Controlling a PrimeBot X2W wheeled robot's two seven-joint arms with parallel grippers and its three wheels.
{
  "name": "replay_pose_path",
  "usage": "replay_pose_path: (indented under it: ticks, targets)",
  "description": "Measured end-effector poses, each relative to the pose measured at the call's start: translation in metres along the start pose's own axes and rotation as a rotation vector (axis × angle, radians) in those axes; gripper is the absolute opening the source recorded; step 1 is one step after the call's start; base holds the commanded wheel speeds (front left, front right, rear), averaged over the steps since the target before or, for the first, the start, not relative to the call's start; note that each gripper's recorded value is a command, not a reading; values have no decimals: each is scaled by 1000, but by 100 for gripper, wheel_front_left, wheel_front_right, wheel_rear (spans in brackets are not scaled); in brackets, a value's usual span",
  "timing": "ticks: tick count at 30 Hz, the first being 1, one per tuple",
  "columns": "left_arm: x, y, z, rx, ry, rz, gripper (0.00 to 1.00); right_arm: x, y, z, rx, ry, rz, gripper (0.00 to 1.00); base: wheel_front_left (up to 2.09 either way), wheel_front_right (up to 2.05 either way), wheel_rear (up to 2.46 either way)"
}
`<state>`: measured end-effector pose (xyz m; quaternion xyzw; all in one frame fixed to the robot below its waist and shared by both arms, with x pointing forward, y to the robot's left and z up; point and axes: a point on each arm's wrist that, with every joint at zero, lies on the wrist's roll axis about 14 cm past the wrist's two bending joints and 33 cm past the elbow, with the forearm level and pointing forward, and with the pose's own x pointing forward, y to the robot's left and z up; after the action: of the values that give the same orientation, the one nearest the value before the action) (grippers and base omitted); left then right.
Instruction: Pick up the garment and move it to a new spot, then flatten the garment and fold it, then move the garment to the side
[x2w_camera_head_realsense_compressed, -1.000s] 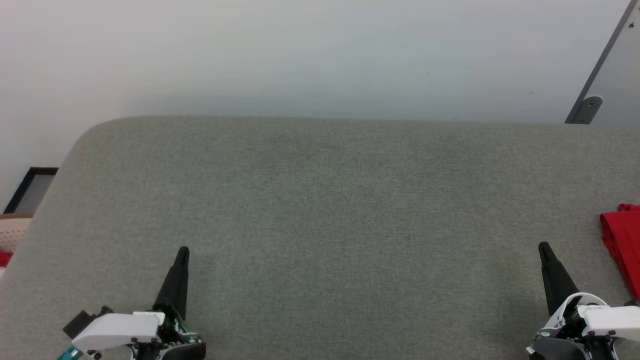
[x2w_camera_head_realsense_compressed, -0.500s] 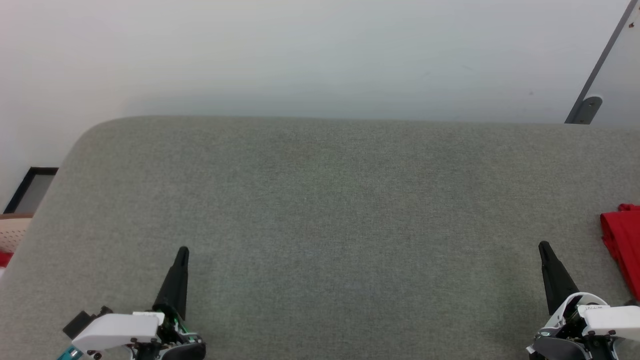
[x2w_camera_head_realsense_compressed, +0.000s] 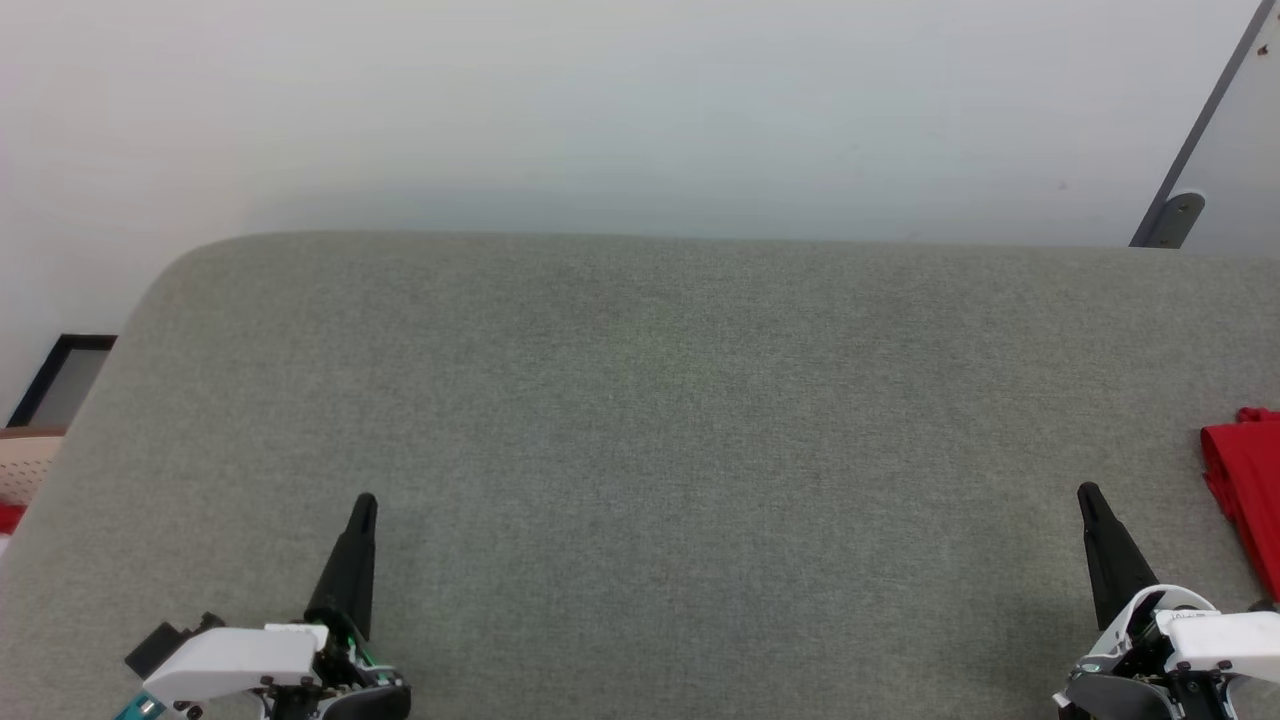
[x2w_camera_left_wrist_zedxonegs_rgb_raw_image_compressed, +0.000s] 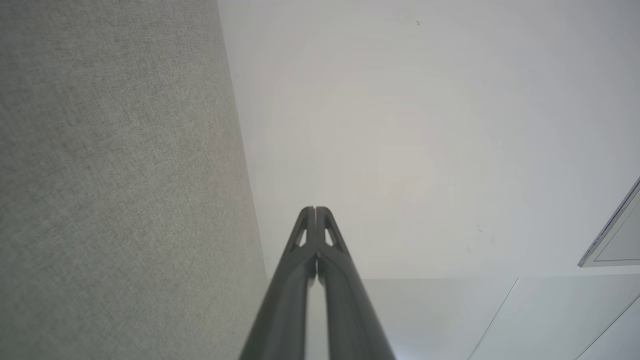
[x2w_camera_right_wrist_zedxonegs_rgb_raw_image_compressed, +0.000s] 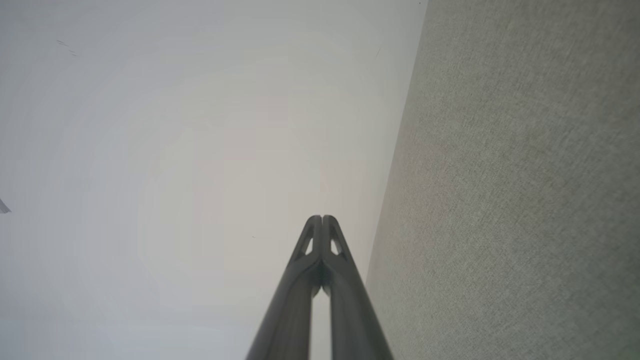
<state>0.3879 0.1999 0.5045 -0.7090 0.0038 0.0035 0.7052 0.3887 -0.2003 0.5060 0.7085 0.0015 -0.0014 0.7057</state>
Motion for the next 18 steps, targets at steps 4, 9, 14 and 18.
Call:
replay_pose_path:
  ticks: [4,9,14,18]
  targets:
    - [0,0,0,-1,-1,0,0,0,0,0,0,0,0,0,0,0,0]
    - [0,0,0,1,-2,0,0,0,0,0,0,0,0,0,0,0,0]
    - [0,0,0,0,-2,0,0,0,0,0,0,0,0,0,0,0,0]
    - [0,0,0,1,-2,0,0,0,0,0,0,1,0,0,0,0,0]
